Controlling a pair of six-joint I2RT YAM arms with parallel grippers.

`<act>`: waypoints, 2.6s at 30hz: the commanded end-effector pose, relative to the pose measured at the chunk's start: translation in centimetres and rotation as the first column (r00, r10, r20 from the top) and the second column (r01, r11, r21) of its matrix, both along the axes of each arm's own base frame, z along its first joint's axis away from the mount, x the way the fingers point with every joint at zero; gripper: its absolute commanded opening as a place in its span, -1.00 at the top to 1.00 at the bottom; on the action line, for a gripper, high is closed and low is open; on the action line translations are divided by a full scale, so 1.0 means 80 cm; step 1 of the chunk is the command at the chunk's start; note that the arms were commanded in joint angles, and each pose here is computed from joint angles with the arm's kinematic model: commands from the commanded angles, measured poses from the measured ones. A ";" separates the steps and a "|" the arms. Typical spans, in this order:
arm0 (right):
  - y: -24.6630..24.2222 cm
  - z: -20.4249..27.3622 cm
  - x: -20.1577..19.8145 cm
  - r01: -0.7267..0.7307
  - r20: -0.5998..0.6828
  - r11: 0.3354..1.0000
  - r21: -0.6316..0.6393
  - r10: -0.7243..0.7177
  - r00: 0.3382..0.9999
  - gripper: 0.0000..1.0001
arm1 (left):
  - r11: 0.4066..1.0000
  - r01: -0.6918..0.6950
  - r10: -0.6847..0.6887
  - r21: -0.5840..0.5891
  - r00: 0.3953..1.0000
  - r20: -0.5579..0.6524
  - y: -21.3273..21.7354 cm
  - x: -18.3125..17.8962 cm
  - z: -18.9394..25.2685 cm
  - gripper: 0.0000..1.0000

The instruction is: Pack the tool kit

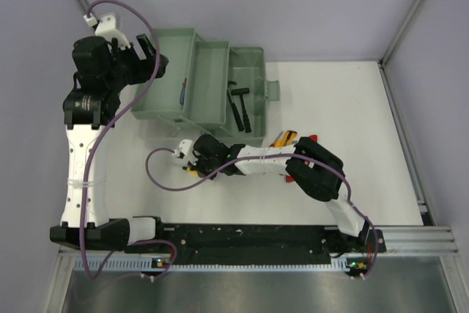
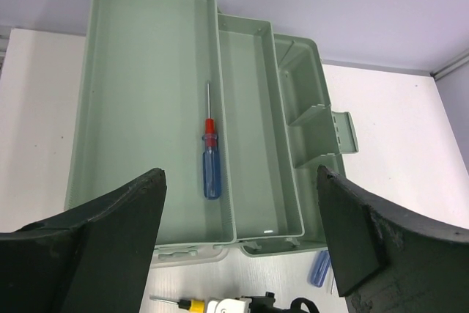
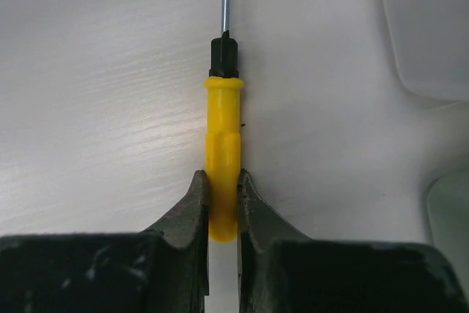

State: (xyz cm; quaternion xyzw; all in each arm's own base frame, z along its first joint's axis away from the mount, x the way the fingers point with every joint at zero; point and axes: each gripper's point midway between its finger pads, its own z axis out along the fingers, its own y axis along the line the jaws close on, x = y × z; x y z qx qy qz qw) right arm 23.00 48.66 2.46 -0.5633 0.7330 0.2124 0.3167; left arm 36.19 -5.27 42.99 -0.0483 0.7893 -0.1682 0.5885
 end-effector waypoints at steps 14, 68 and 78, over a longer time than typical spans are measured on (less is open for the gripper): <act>-0.049 0.161 -0.047 -0.099 0.091 0.987 0.125 0.088 0.992 1.00 | 0.998 0.036 -0.034 -0.044 0.998 0.062 -0.011 0.002 0.025 -0.74; -0.175 0.422 0.191 0.485 -0.190 0.527 0.697 -0.516 0.835 -0.53 | 0.971 0.219 -0.223 0.090 0.974 0.035 -0.070 0.084 -0.024 1.00; -0.249 0.364 0.224 0.661 -0.267 0.458 0.595 -0.663 0.699 -0.52 | 0.972 0.037 0.017 0.231 0.973 -0.231 0.009 0.122 -0.117 1.00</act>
